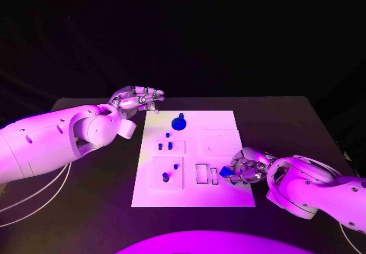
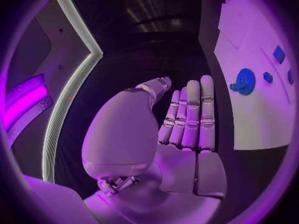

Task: Assemble the parts on the task board

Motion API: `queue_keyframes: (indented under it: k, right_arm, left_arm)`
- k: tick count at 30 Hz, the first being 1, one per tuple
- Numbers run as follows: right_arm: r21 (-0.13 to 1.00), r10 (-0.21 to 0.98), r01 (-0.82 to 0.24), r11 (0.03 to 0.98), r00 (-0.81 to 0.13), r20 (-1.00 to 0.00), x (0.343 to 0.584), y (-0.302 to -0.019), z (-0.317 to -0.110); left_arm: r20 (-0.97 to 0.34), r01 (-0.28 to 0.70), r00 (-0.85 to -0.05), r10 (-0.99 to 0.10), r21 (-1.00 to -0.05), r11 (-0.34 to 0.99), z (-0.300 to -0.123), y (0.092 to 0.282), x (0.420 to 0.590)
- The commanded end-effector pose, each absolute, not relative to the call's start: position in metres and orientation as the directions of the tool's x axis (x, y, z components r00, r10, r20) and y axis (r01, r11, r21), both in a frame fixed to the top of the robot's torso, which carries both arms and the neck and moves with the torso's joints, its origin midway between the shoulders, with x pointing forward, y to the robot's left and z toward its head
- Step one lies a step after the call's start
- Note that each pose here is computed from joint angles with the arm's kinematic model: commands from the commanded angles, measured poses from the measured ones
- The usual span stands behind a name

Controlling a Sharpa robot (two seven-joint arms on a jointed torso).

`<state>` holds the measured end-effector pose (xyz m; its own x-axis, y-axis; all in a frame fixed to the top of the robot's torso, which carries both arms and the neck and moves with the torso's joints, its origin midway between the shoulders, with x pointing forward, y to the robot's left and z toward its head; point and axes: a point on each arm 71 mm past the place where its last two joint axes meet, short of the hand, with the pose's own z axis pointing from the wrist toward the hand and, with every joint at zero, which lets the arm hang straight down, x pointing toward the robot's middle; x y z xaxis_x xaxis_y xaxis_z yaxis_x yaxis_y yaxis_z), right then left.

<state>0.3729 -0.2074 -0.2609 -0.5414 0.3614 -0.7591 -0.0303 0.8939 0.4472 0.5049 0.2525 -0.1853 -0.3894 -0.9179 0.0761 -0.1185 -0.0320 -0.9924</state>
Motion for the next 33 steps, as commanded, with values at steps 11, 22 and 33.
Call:
queue_keyframes:
  k: [11, 22, 33]
  right_arm:
    - [0.553, 0.474, 0.015, 0.833, -0.536, -0.699, 0.377, -0.189, -0.232]
    - [0.559, 0.447, -0.003, 0.829, -0.597, -0.666, 0.379, -0.161, -0.244]
    - [0.527, 0.398, -0.029, 0.849, -0.621, -0.676, 0.380, -0.147, -0.255]
  left_arm:
    - [0.083, -0.112, -0.402, -0.912, -0.993, -0.041, -0.184, 0.249, 0.505]
    - [0.085, -0.114, -0.404, -0.911, -0.993, -0.042, -0.184, 0.248, 0.504]
    - [0.085, -0.116, -0.405, -0.911, -0.992, -0.041, -0.184, 0.248, 0.504]
